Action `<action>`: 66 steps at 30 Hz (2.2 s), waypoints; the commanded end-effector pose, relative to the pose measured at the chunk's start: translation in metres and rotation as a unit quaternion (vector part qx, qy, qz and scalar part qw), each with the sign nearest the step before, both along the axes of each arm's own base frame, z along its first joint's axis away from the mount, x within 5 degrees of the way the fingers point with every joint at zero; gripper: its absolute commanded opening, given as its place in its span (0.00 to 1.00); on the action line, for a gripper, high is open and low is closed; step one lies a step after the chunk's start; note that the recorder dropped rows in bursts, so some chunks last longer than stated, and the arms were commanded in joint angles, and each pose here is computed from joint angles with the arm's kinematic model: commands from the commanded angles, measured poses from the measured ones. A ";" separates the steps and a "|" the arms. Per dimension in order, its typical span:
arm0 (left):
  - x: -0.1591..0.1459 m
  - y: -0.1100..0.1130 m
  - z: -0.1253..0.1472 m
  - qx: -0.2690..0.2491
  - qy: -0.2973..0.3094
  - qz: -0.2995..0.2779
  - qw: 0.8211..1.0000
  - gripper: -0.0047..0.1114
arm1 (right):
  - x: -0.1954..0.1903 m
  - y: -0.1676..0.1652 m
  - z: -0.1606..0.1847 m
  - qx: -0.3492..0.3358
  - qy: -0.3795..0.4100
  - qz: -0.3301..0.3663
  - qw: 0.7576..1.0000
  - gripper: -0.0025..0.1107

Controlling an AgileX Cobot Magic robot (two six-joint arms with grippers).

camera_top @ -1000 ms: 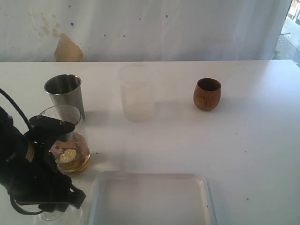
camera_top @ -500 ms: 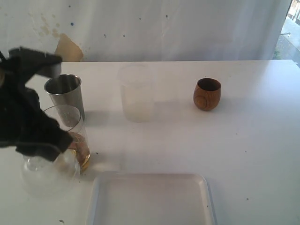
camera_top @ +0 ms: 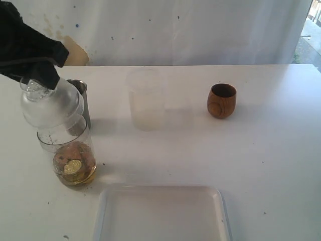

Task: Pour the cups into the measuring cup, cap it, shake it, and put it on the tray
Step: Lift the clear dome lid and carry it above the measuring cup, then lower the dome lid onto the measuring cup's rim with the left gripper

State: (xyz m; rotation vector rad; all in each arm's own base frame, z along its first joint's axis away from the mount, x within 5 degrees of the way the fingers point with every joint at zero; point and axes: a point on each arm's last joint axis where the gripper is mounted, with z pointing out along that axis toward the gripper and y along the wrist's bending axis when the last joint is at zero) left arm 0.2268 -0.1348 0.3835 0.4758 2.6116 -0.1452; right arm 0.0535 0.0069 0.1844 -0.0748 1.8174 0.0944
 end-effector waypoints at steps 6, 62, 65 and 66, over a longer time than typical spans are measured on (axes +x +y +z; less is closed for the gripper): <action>0.019 -0.014 -0.025 0.015 0.044 -0.004 0.999 0.04 | 0.000 0.000 -0.001 0.000 0.000 -0.003 1.000 0.02; 0.032 -0.014 -0.038 0.059 0.043 0.001 0.997 0.04 | 0.000 0.000 -0.001 0.000 0.000 -0.003 1.000 0.02; 0.032 -0.014 -0.038 0.059 0.043 0.001 0.997 0.04 | 0.000 0.000 -0.001 0.000 0.000 -0.003 1.000 0.02; 0.032 -0.014 -0.038 0.059 0.043 0.001 0.997 0.04 | 0.000 0.000 -0.001 0.000 0.000 -0.003 1.000 0.02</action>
